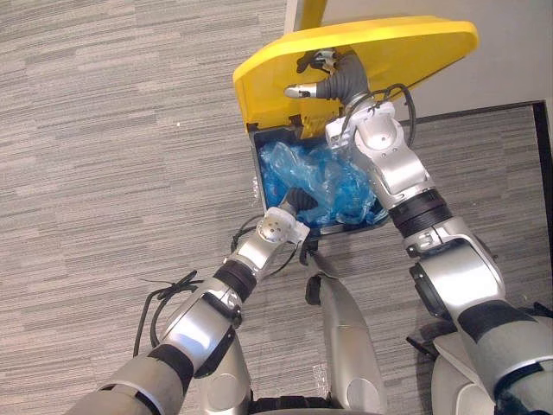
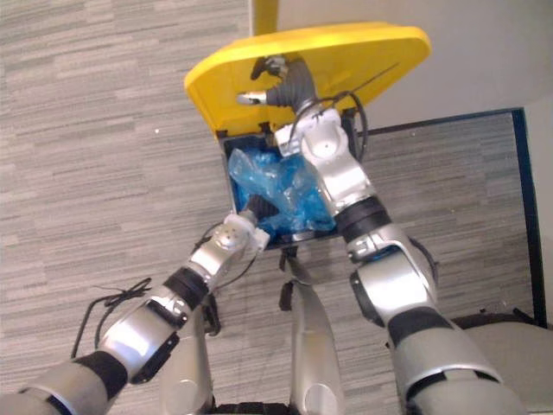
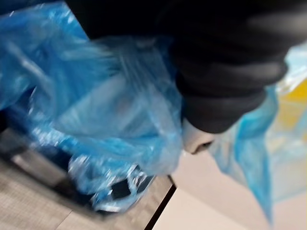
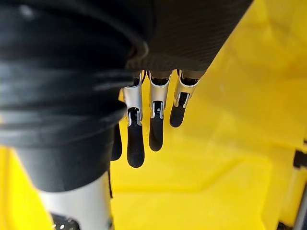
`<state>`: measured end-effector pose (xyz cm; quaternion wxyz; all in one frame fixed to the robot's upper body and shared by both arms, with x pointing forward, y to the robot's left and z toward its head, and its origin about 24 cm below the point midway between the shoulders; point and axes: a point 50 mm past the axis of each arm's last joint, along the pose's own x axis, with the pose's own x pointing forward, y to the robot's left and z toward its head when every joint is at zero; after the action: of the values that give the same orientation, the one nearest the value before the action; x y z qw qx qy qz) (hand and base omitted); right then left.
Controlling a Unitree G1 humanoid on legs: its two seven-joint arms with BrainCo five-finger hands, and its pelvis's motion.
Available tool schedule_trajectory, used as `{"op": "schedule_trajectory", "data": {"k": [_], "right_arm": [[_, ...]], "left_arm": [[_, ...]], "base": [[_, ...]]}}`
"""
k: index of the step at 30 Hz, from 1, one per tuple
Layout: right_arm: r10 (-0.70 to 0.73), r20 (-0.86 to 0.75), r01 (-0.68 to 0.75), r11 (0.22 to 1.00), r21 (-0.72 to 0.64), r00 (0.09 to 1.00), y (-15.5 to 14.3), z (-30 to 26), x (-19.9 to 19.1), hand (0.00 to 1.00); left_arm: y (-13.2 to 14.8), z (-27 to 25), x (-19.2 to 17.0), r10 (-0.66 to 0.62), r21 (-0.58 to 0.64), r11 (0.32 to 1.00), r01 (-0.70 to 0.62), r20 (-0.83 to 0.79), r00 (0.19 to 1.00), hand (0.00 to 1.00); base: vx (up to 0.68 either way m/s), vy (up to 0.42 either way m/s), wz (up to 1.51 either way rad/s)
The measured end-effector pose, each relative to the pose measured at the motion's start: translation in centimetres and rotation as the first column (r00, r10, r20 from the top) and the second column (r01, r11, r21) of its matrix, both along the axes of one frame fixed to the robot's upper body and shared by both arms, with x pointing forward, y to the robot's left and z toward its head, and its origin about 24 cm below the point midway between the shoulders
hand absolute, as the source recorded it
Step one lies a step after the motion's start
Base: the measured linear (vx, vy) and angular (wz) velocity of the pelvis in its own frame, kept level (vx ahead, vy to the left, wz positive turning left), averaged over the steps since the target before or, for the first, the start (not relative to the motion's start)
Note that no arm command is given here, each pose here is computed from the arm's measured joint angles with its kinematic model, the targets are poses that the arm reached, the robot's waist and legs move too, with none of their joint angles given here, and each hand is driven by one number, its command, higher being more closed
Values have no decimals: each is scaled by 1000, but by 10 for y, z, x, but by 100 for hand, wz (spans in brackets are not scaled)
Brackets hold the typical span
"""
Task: Gather rubbish on tea table into small bin, then transfer packed bag to large trash can.
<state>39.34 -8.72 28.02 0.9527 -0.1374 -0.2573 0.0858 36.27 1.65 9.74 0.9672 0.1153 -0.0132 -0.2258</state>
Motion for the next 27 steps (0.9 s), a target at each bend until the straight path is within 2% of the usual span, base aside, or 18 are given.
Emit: {"op": "schedule_trajectory", "data": {"k": [5,9,14,17,20,24,27], "right_arm": [[0,-2,0,1000,4,1000,2,-1,0,0],[-14,-29,14,1000,-23,999,5,-13,1,0],[-50,-119,46,998,-34,992,-7,-54,1,0],[-93,-208,92,996,-15,974,-24,-89,-2,0],[-133,-301,140,990,1,944,-43,-129,-12,0],[-203,-436,209,977,-35,877,-67,-185,-31,0],[-249,-548,262,963,-55,799,-87,-230,-55,0]], "left_arm": [[0,-1,0,-7,86,996,4,41,999,0],[5,-1,2,27,199,979,-48,106,994,0],[13,-6,-2,56,230,969,-87,138,989,0],[18,-15,-10,62,212,973,-89,129,990,0],[34,-35,-23,91,199,974,-107,90,992,0],[78,-73,-43,204,199,960,-196,-22,979,0],[118,-111,-71,306,221,937,-270,-152,940,0]], "base": [[15,-12,-2],[-2,-10,3],[4,-30,9],[17,-35,14],[4,-37,14],[-2,-32,14],[0,-9,5]]}}
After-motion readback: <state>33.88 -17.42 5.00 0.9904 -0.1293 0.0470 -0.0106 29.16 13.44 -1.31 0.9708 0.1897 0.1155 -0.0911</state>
